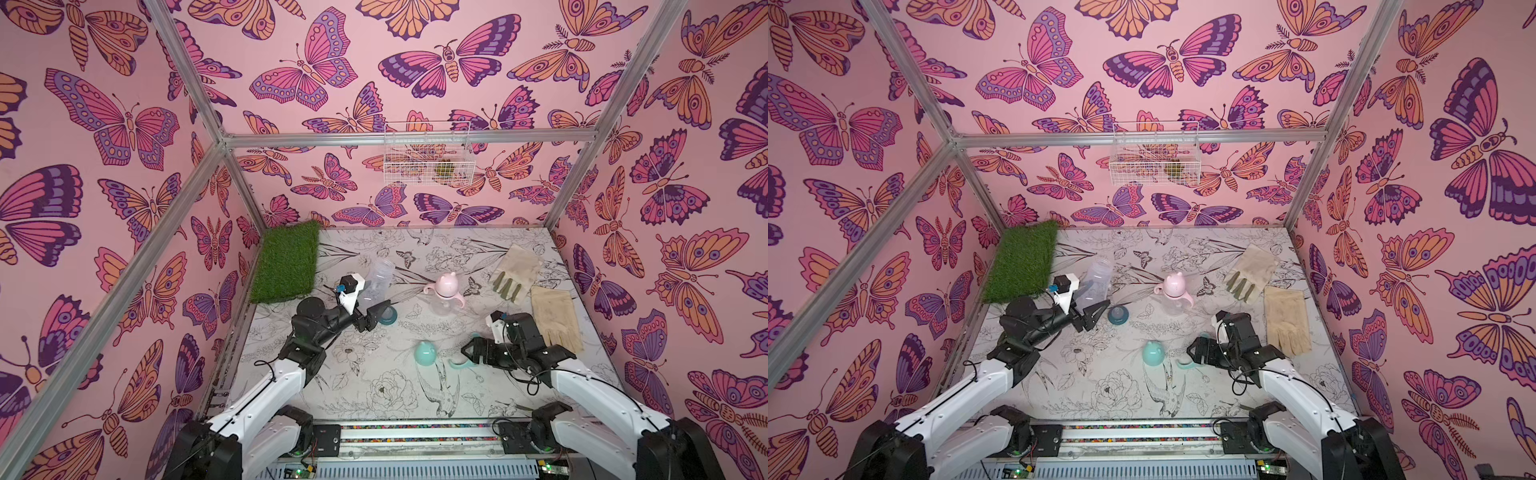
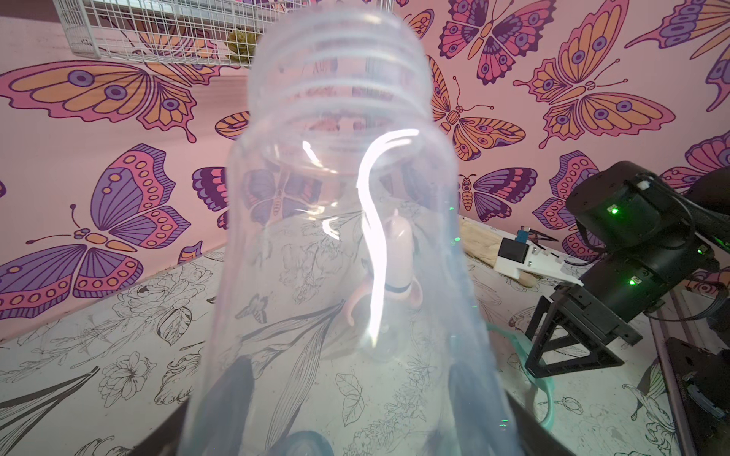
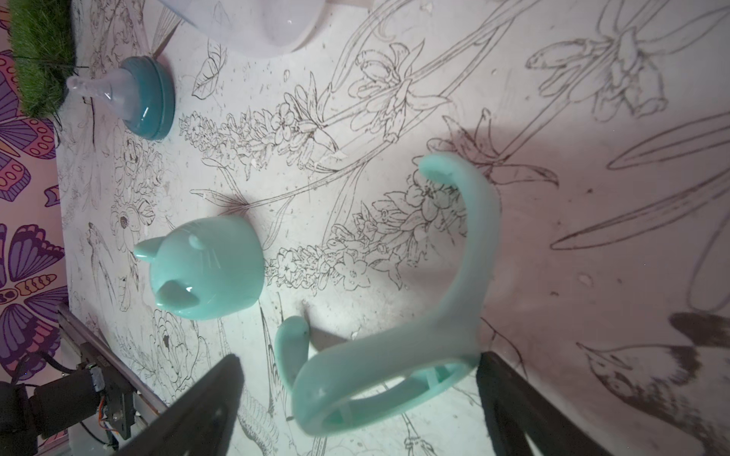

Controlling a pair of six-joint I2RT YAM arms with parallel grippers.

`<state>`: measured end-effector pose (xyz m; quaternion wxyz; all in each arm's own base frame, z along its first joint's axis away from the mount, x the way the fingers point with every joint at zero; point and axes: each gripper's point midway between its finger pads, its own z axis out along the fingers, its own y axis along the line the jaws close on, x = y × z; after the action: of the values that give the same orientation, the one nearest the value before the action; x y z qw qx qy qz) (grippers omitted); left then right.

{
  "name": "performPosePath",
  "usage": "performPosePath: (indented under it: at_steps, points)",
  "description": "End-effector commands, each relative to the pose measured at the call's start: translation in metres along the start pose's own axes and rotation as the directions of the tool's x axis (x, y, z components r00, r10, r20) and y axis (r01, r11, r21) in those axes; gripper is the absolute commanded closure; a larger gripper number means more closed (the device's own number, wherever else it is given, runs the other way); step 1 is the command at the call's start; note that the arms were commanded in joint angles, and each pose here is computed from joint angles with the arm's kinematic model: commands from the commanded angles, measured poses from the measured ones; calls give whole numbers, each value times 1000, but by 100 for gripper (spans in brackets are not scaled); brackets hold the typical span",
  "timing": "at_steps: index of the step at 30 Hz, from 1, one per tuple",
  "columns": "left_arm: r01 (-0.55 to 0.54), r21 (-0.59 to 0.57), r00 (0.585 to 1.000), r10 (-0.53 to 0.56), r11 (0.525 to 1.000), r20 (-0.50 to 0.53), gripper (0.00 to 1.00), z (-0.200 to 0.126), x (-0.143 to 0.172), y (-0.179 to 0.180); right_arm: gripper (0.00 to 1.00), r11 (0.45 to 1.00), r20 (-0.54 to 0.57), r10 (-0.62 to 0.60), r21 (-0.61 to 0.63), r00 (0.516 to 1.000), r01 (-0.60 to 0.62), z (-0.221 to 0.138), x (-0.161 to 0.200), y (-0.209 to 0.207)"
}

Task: Assemble the baby bottles
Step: Pick up the handle at the center of the board.

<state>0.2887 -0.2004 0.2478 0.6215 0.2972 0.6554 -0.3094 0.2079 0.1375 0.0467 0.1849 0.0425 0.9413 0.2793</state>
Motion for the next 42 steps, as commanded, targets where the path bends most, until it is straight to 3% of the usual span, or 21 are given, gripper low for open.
performPosePath:
  at_steps: [1,6,14,25,37,42]
  points:
    - [-17,22,1000,17,1000,13,100,0,-4,-5,6,1000,-1,10,-20,1000,-10,6,-2,0]
    - [-20,30,1000,19,999,14,100,1,-4,-7,8,1000,-34,15,-24,999,-16,15,-3,1]
    - [-23,36,1000,22,999,15,100,0,-5,-9,16,990,-80,44,-129,996,-54,34,2,11]
    - [-21,58,1000,20,998,18,100,3,-5,-12,19,983,-74,13,-183,997,-26,33,5,19]
    - [-24,67,1000,22,997,21,100,5,-8,-14,44,974,-73,-42,-226,996,25,34,7,32]
    - [-19,87,1000,18,996,16,100,8,-7,-17,49,980,-22,-81,-185,997,75,18,-5,36]
